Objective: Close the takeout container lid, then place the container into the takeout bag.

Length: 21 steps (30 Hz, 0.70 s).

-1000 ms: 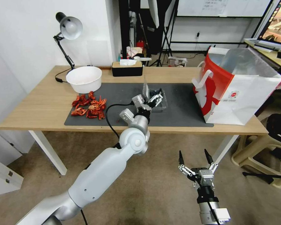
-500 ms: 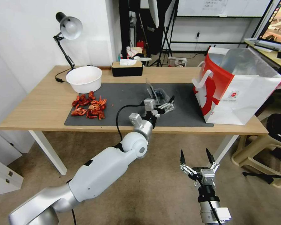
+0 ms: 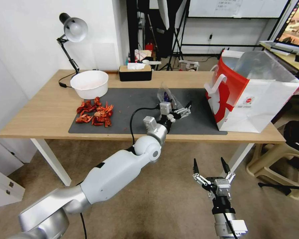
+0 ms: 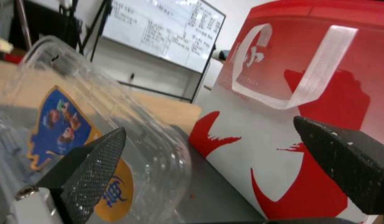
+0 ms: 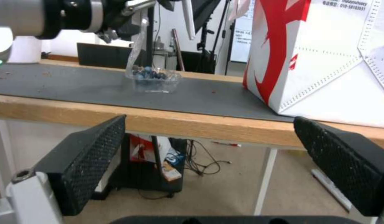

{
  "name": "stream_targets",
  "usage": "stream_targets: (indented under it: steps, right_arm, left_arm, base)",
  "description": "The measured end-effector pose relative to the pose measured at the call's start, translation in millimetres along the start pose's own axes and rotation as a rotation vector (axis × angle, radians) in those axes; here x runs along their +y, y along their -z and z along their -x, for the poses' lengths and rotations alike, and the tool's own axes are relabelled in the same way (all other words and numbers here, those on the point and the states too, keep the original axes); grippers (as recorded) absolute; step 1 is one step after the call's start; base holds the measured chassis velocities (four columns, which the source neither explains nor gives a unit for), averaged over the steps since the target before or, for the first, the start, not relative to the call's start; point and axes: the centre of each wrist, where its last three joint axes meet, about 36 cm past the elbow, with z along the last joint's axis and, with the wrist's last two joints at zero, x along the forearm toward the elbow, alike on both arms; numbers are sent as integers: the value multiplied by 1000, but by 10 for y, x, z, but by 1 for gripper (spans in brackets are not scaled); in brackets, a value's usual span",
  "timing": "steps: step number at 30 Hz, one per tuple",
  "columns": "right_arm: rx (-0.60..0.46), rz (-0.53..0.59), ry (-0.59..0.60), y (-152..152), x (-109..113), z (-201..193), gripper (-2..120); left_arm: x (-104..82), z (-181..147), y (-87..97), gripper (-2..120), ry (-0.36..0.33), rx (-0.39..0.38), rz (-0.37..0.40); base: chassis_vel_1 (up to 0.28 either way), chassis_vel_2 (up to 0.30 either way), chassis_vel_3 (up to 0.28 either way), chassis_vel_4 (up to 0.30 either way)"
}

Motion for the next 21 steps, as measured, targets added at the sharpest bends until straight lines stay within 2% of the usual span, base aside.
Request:
stream_targets:
  steps: [1,6,8,10,12,13,16,17,20,21]
  right_arm:
    - [0,0,0,0,0,0,100]
    - [0,0,-1,1,1,-1,100]
    - [0,0,-2,2,-1,0,100]
    - [-1,0,-2,2,-1,1,100]
    - [-2,0,-2,6,0,2,100]
    - [-2,0,-2,6,0,2,100]
    - [-9,5,0,32,9,13,100]
    - [-9,5,0,32,9,13,100]
    - [-16,16,2,79,15,41,100]
    - [-16,16,2,79,15,41,100]
  left_arm:
    - [0,0,0,100,0,0,0]
    - [-39,117,27,100,19,40,-84]
    - [-72,187,51,100,40,64,-142]
    - [-83,207,61,100,49,71,-161]
    - [-145,310,139,100,116,108,-251]
    - [-145,310,139,100,116,108,-251]
    - [-213,430,279,100,196,153,-356]
    - [-213,430,279,100,196,153,-356]
    - [-238,526,420,87,271,208,-395]
    - [-238,526,420,87,271,208,-395]
  base:
    - [0,0,0,0]
    - [0,0,0,0]
    - [0,0,0,0]
    - [0,0,0,0]
    - [0,0,0,0]
    - [0,0,0,0]
    - [0,0,0,0]
    - [0,0,0,0]
    - [0,0,0,0]
    - [0,0,0,0]
